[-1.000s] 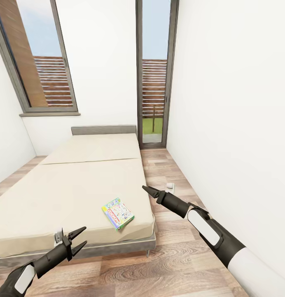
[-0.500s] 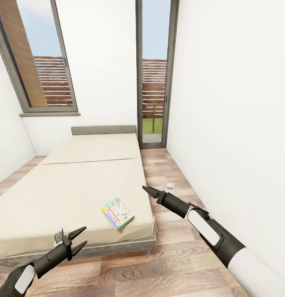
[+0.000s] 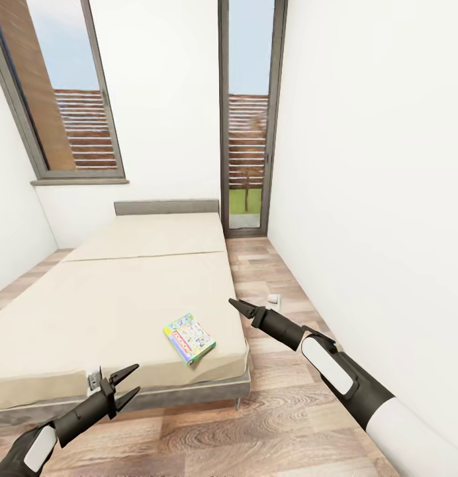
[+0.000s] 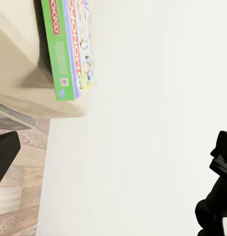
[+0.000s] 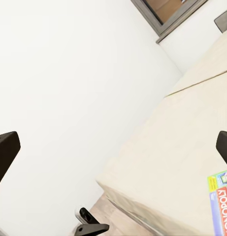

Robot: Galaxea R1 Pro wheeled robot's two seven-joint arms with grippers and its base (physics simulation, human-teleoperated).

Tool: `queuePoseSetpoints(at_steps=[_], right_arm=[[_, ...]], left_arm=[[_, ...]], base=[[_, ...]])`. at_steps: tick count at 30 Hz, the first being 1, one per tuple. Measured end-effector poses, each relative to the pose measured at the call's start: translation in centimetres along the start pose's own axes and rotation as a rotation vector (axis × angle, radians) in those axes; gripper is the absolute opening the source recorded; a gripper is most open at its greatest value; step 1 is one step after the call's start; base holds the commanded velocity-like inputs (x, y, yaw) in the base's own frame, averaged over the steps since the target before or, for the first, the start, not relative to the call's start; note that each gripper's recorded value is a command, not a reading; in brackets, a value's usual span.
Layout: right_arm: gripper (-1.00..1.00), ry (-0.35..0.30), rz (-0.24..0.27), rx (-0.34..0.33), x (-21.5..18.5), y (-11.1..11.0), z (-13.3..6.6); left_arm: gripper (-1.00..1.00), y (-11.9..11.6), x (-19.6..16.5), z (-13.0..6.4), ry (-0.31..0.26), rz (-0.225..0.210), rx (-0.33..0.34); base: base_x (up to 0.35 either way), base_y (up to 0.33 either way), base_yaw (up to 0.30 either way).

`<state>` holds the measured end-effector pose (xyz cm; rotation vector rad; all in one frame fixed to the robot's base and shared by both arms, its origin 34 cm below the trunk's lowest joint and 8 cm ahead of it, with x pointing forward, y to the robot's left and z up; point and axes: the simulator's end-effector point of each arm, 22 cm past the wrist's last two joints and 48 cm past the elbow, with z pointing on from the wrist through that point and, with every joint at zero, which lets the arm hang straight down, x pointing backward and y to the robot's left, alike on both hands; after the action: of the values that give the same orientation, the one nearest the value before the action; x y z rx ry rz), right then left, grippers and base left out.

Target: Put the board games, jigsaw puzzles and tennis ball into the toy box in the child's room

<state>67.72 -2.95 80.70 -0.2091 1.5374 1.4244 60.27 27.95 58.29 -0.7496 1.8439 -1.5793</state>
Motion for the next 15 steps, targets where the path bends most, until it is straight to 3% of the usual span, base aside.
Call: queuePoseSetpoints(at_steps=[15], right_arm=[[1.00, 0.000, 0.000, 0.000, 2.7, -1.7, -1.0]], left_arm=[[1.00, 3.2, 0.7, -0.1, -0.001, 0.002, 0.002]], base=[[0.000, 0.000, 0.000]])
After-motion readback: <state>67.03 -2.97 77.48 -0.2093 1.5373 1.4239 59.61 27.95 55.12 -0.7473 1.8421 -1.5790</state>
